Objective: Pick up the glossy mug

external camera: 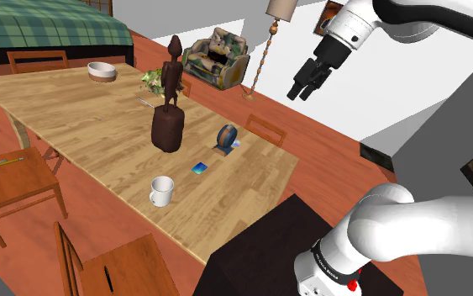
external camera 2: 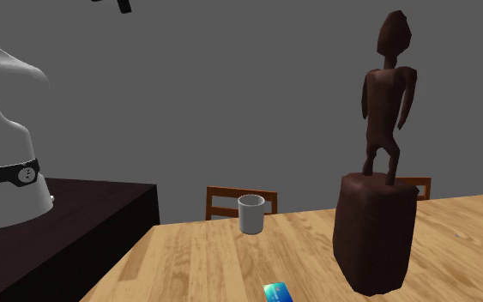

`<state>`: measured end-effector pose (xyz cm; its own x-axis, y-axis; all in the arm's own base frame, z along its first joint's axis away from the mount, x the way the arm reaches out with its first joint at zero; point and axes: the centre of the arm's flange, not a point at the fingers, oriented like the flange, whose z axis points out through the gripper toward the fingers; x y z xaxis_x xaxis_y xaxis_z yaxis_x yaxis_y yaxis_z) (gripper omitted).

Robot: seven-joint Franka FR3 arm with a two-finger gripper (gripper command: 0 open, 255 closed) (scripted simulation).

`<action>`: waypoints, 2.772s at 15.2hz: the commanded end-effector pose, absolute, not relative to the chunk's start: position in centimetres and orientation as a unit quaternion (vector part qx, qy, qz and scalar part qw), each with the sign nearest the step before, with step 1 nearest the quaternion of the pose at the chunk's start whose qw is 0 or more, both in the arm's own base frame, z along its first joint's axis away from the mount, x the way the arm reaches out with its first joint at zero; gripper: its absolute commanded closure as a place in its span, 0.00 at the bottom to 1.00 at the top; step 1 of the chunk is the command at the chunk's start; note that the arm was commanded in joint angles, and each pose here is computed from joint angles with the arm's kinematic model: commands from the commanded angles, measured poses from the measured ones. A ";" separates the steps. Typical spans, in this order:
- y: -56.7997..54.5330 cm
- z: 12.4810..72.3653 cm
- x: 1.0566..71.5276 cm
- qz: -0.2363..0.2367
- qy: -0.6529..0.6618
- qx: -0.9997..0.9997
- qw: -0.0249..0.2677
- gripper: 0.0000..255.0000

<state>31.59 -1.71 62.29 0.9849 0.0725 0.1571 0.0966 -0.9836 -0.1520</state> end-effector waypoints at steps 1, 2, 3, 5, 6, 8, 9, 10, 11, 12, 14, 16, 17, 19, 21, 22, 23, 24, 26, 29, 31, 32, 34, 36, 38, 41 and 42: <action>-1.7 62.3 31.6 -0.076 -0.043 -0.993 0.080 0.00; -1.2 61.2 32.2 -0.075 -0.042 -0.993 0.079 0.00; -0.7 60.2 32.8 -0.074 -0.041 -0.993 0.078 0.00; 0.4 58.1 34.1 -0.072 -0.039 -0.994 0.076 0.00; 0.9 57.0 34.7 -0.072 -0.038 -0.994 0.075 0.00; 1.9 54.9 36.0 -0.070 -0.035 -0.994 0.073 0.00; 2.4 53.8 36.6 -0.069 -0.034 -0.994 0.072 0.00; 2.9 52.7 37.2 -0.068 -0.033 -0.995 0.071 0.00; 3.4 51.7 37.9 -0.067 -0.032 -0.995 0.071 0.00; 3.9 50.6 38.5 -0.067 -0.031 -0.995 0.070 0.00; 4.9 48.5 39.7 -0.065 -0.029 -0.995 0.068 0.00; 5.8 46.3 41.0 -0.063 -0.027 -0.995 0.066 0.00; 6.3 45.2 41.6 -0.062 -0.026 -0.996 0.065 0.00; 7.3 43.0 42.8 -0.061 -0.024 -0.996 0.063 0.00; 8.2 40.9 44.1 -0.059 -0.022 -0.996 0.061 0.00; 8.7 39.8 44.7 -0.058 -0.021 -0.996 0.060 0.00; 9.1 38.7 45.3 -0.057 -0.020 -0.996 0.059 0.00; 9.6 37.6 45.9 -0.057 -0.019 -0.997 0.058 0.00; 10.5 35.4 47.1 -0.055 -0.017 -0.997 0.057 0.00; 11.8 32.1 49.0 -0.052 -0.014 -0.997 0.054 0.00; 12.7 29.9 50.2 -0.051 -0.012 -0.997 0.052 0.00; 13.1 28.7 50.8 -0.050 -0.011 -0.997 0.051 0.00; 14.0 26.5 52.0 -0.048 -0.009 -0.998 0.049 0.00; 14.8 24.3 53.2 -0.046 -0.007 -0.998 0.047 0.00; 15.6 22.0 54.4 -0.045 -0.005 -0.998 0.045 0.00; 16.8 18.7 56.2 -0.042 -0.002 -0.998 0.043 0.00; 17.2 17.5 56.7 -0.041 -0.001 -0.998 0.042 0.00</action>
